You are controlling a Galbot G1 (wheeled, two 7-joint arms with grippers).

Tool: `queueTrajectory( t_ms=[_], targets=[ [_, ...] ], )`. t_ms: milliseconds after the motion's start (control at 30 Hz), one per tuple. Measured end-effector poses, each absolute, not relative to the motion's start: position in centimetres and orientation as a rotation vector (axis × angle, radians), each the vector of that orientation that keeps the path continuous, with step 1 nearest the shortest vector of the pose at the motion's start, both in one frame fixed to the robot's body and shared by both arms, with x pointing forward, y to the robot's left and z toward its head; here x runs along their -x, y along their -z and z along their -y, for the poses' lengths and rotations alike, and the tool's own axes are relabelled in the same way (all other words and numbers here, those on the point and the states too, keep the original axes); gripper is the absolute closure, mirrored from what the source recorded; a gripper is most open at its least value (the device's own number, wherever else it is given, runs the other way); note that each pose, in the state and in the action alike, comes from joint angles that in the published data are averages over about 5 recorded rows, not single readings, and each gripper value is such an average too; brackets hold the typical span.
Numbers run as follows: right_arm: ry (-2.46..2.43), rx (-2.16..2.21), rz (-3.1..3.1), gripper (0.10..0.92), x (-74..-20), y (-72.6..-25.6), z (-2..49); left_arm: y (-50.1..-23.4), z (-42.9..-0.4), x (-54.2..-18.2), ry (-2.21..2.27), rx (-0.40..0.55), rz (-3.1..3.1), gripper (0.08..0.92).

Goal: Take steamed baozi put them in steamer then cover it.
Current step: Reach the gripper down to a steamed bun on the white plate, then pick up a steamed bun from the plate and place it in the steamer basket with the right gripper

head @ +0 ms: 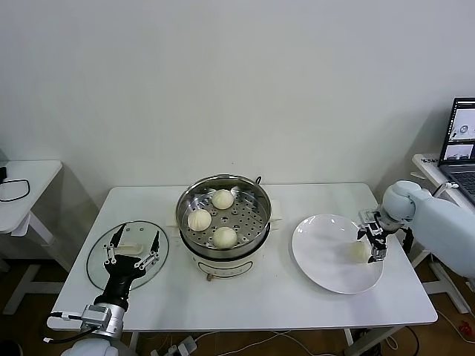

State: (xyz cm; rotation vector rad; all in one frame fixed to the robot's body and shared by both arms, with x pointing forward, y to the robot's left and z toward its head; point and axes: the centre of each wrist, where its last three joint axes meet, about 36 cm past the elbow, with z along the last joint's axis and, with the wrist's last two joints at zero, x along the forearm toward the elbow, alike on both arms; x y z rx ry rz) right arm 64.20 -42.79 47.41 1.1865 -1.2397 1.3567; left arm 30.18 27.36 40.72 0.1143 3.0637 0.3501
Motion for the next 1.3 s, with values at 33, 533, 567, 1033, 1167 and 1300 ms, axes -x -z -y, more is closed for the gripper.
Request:
queueTrajectory(
  t_ms=[33, 533, 567, 1033, 1167, 1300],
  targets=[
    [-1.356, -1.187, 1.24, 0.2, -64.2, -47.3, 42.7, -40.7, -27.3, -30.2, -0.349, -0.115, -3.064, 0.177],
    [-1.359, -1.184, 1.238, 0.282, -64.4, -46.5, 42.4, -40.5, -27.2, -30.2, -0.349, -0.116, -3.068, 0.177],
    [-1.36, -1.184, 1.239, 0.289, -64.4, -46.5, 42.4, -40.5, -27.2, -30.2, -0.349, -0.116, -3.068, 0.177],
    [-1.339, -1.18, 1.273, 0.335, -64.3, -48.9, 42.8, -40.8, -26.7, -30.2, -0.344, -0.127, -3.059, 0.177],
    [-1.326, -1.178, 1.309, 0.335, -64.4, -51.4, 42.7, -40.9, -26.7, -30.3, -0.345, -0.128, -3.056, 0.177],
    [-1.315, -1.189, 1.354, 0.334, -64.5, -54.9, 41.8, -40.9, -26.8, -30.4, -0.345, -0.128, -3.054, 0.177]
  ],
)
